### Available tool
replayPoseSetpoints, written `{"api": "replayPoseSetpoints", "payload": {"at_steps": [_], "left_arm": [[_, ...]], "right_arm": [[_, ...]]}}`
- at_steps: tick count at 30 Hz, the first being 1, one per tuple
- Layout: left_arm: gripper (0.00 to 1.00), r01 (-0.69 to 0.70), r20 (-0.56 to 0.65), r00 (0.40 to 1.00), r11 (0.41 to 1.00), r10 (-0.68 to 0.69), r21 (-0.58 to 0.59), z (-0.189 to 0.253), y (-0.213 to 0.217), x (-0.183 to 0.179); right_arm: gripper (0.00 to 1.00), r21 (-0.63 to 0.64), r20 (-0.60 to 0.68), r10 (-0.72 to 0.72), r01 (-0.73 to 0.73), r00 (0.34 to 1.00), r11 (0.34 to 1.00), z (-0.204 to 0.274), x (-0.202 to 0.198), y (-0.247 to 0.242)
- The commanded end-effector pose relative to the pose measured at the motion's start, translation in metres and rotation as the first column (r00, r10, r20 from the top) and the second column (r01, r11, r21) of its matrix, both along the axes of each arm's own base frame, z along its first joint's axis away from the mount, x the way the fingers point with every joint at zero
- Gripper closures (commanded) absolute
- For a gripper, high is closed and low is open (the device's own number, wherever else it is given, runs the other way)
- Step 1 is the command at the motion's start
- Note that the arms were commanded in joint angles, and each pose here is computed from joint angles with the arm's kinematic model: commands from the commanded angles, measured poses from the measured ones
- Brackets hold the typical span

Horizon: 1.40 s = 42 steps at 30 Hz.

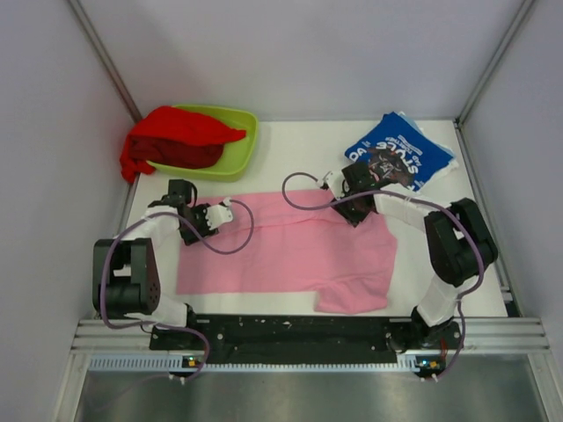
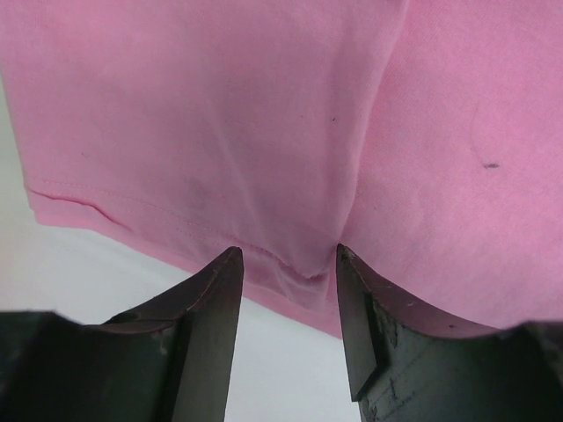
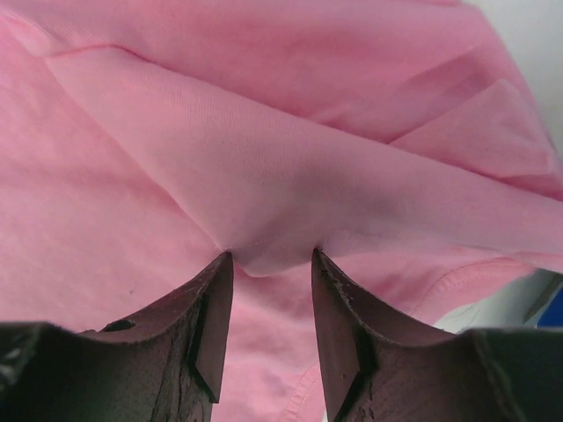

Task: Fold and stack the t-shirts
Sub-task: Fold the flattened tshirt in 1/3 of the way

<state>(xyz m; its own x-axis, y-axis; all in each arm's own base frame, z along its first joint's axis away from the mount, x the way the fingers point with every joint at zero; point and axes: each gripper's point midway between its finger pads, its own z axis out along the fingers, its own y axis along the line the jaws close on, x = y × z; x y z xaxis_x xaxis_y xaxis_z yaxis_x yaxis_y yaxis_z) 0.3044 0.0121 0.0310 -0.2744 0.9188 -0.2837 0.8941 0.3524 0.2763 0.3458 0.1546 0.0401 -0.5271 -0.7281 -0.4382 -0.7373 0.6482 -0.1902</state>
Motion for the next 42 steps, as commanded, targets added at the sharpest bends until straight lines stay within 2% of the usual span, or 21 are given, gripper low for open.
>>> {"api": "replayPoseSetpoints", "payload": {"at_steps": [1, 4, 10, 12, 15, 18, 21, 26, 28, 30, 32, 36, 42], "left_arm": [[0.5, 0.0, 0.019, 1.0, 1.0, -0.001, 0.014, -0.007, 0.003, 0.008], [0.53, -0.003, 0.022, 1.0, 1.0, 0.002, 0.026, -0.01, 0.005, 0.009], [0.69, -0.017, 0.023, 1.0, 0.999, 0.016, 0.031, -0.014, 0.007, 0.012], [0.77, -0.017, 0.021, 1.0, 1.0, 0.017, 0.025, -0.013, 0.006, 0.011], [0.94, -0.018, 0.028, 0.999, 1.0, 0.017, 0.017, -0.008, 0.005, 0.012], [0.94, -0.016, 0.029, 0.999, 1.0, 0.016, 0.005, -0.003, 0.002, 0.012], [0.9, -0.015, 0.039, 0.999, 1.0, 0.015, 0.003, 0.001, 0.002, 0.013], [0.9, -0.026, 0.037, 0.999, 1.0, 0.026, 0.002, 0.003, 0.002, 0.016], [0.92, -0.029, 0.033, 0.999, 1.0, 0.029, 0.001, 0.003, 0.002, 0.016], [0.99, -0.031, 0.032, 0.999, 1.0, 0.031, 0.006, 0.004, 0.004, 0.015], [1.0, -0.033, 0.038, 0.999, 0.999, 0.033, 0.015, 0.005, 0.005, 0.015], [1.0, -0.044, 0.08, 0.996, 0.999, 0.042, 0.026, 0.014, 0.008, 0.02], [1.0, -0.064, 0.125, 0.99, 0.997, 0.06, 0.032, 0.028, 0.011, 0.03]], "right_arm": [[0.6, -0.06, -0.002, 0.044, -0.044, 0.999, 0.997, -0.006, 0.008, -0.004], [0.6, -0.055, -0.016, 0.055, -0.056, 0.998, 0.997, -0.01, 0.005, 0.0], [0.6, -0.056, 0.005, 0.071, -0.071, 0.997, 0.996, -0.01, 0.01, 0.011], [0.6, -0.058, 0.006, 0.093, -0.092, 0.996, 0.994, -0.01, 0.008, 0.015], [0.62, -0.044, 0.011, 0.098, -0.097, 0.995, 0.994, -0.008, 0.008, 0.02], [0.62, -0.016, 0.029, 0.119, -0.118, 0.993, 0.993, 0.002, 0.008, 0.027], [0.6, 0.018, 0.045, 0.13, -0.131, 0.99, 0.991, 0.01, 0.008, 0.033], [0.61, 0.019, 0.03, 0.125, -0.125, 0.992, 0.992, 0.0, 0.01, 0.036], [0.68, 0.002, 0.016, 0.113, -0.113, 0.993, 0.994, -0.007, 0.011, 0.033], [0.81, -0.013, 0.018, 0.098, -0.098, 0.995, 0.995, -0.008, 0.012, 0.03], [0.91, -0.021, 0.021, 0.093, -0.093, 0.995, 0.995, -0.007, 0.012, 0.028], [0.99, -0.027, 0.061, 0.072, -0.07, 0.996, 0.997, 0.01, 0.016, 0.024], [1.0, -0.019, 0.09, 0.066, -0.065, 0.994, 0.998, 0.037, 0.014, 0.022]]}}
